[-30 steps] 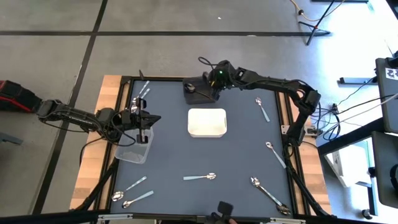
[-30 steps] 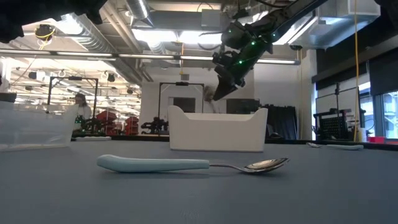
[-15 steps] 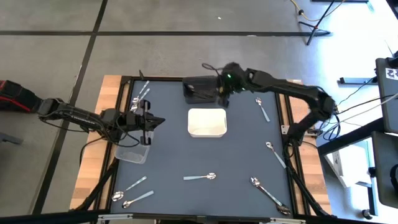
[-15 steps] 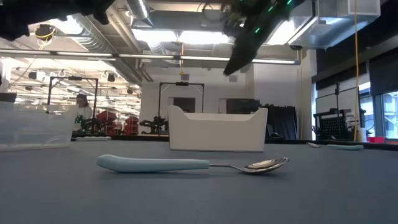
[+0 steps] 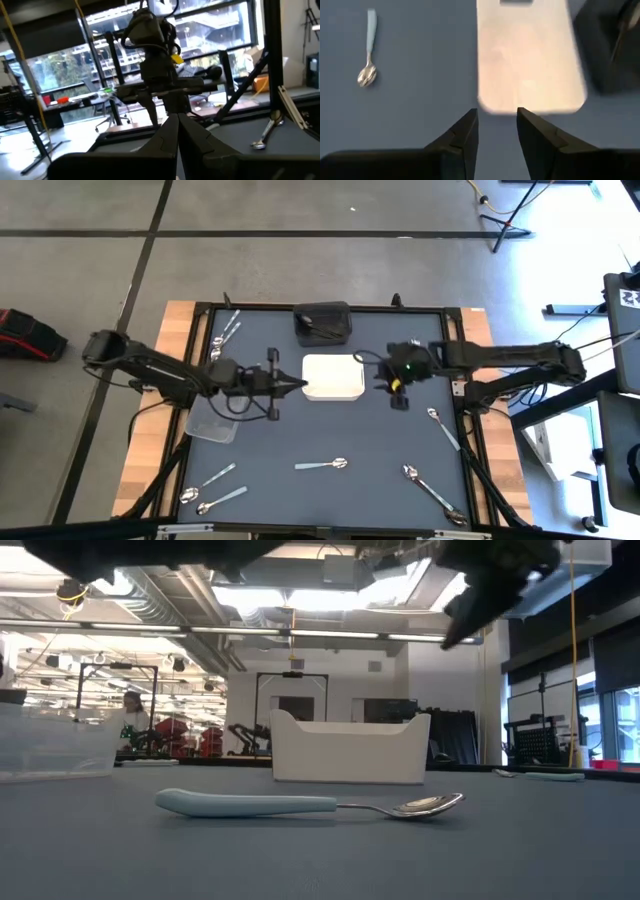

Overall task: Sort silverware by color (type)
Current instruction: Put the black spoon into the black bin

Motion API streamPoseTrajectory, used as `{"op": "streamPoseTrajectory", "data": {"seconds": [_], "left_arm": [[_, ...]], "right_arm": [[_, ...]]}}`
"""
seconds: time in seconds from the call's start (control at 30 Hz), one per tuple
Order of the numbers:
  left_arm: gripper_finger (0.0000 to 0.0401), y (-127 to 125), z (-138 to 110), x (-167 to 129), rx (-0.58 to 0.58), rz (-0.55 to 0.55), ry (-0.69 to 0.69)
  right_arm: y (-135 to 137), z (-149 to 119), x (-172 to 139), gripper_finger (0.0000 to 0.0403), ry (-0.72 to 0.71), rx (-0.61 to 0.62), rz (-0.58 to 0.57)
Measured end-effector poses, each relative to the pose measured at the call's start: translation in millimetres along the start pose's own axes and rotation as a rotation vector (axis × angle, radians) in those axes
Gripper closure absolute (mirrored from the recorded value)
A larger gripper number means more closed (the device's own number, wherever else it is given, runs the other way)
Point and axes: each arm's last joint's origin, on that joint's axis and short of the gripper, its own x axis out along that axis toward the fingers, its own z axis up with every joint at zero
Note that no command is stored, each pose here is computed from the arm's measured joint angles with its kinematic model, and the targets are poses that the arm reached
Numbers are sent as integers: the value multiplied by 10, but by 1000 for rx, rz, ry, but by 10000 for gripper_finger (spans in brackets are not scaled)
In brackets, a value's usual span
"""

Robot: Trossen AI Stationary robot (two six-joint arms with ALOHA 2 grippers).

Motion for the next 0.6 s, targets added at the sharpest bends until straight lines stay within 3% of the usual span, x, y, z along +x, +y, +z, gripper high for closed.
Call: {"op": "streamPoseTrajectory", "data": {"seconds": [0.27,0.37,0.6], "left_arm": [[399,-75,-75,320,9,14,51],[397,-89,-83,376,11,17,64],[334,-252,-35,418,19,-59,123]], "right_arm": [[225,-313,18,278,223,162,-22],[293,-405,49,278,288,219,35],[627,-565,85,278,344,216,81]]}}
